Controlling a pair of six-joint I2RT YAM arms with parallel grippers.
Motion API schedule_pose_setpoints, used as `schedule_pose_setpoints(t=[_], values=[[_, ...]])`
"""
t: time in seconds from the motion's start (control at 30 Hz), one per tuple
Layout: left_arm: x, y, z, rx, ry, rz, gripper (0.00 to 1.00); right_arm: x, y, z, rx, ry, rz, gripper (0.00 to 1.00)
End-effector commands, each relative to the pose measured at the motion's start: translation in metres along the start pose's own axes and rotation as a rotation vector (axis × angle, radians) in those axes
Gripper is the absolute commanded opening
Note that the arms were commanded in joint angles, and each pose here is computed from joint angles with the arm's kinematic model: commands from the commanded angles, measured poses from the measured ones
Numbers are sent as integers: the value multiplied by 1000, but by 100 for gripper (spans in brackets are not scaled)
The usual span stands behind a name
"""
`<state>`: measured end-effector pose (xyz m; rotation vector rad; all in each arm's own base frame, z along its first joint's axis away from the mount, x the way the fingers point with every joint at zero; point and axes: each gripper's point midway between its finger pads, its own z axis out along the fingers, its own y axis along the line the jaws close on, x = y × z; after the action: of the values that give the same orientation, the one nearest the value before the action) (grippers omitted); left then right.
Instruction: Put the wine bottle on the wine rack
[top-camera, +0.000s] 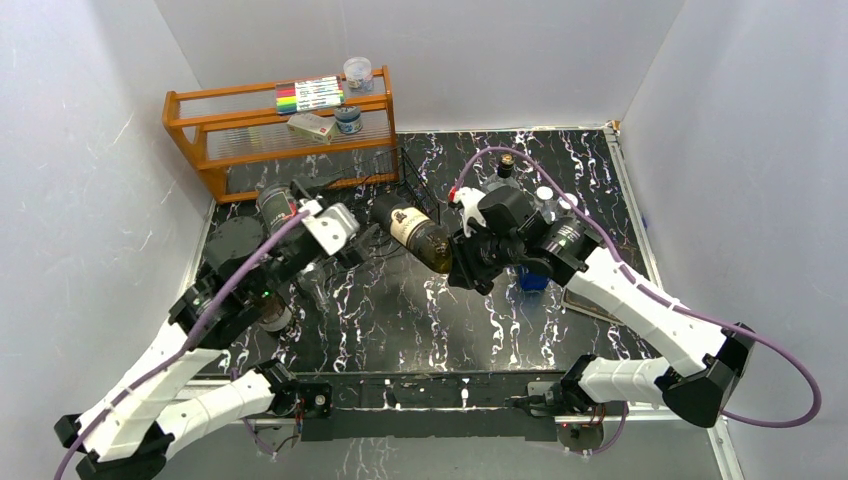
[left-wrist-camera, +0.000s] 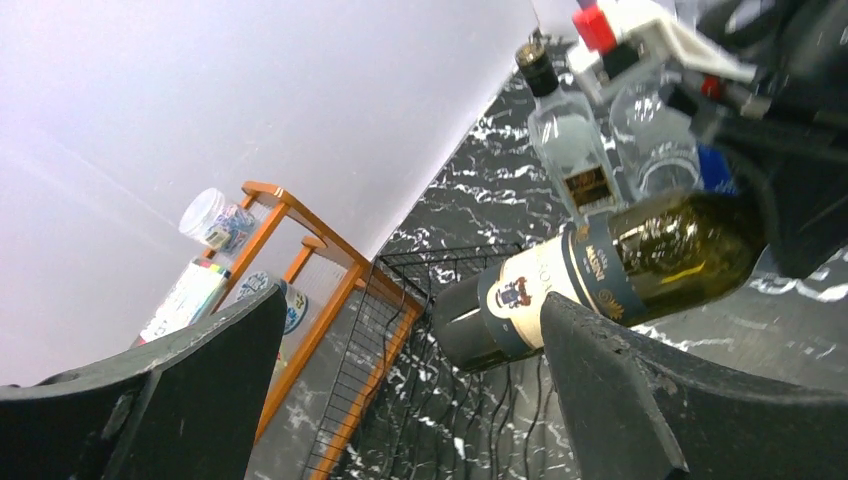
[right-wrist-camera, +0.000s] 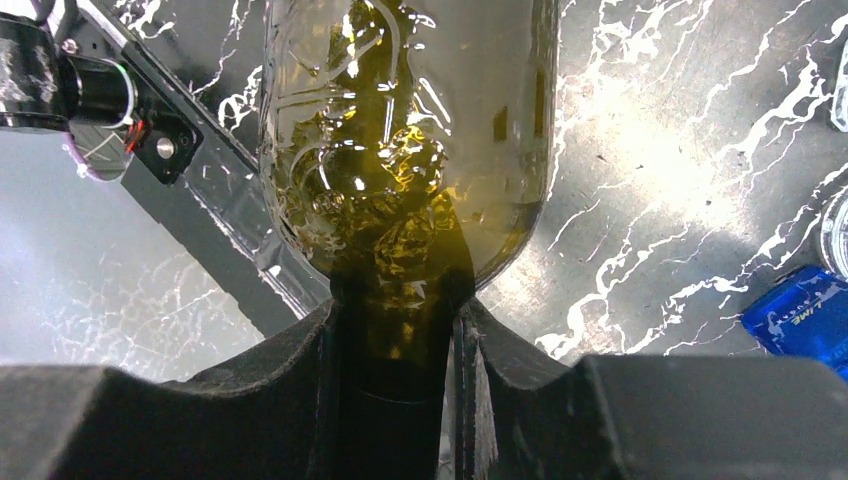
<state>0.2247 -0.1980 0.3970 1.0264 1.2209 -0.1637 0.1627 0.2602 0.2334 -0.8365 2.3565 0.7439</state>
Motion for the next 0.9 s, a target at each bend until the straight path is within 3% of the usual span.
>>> schedule_pose_setpoints(t=[0.0, 0.17, 0.37, 0.87], values=[[-23, 18, -20, -93, -52, -216, 98, -39, 19, -6, -78, -194, -58, 0], [-37, 31, -39, -170, -87, -427, 98, -31, 30, 8, -93, -183, -41, 0], [-35, 36, -59, -233, -96, -574, 98, -18, 51, 29, -62, -164, -66, 0], [-40, 36, -80, -224, -103, -607, 98, 18, 63, 77, -62, -178, 3, 0]])
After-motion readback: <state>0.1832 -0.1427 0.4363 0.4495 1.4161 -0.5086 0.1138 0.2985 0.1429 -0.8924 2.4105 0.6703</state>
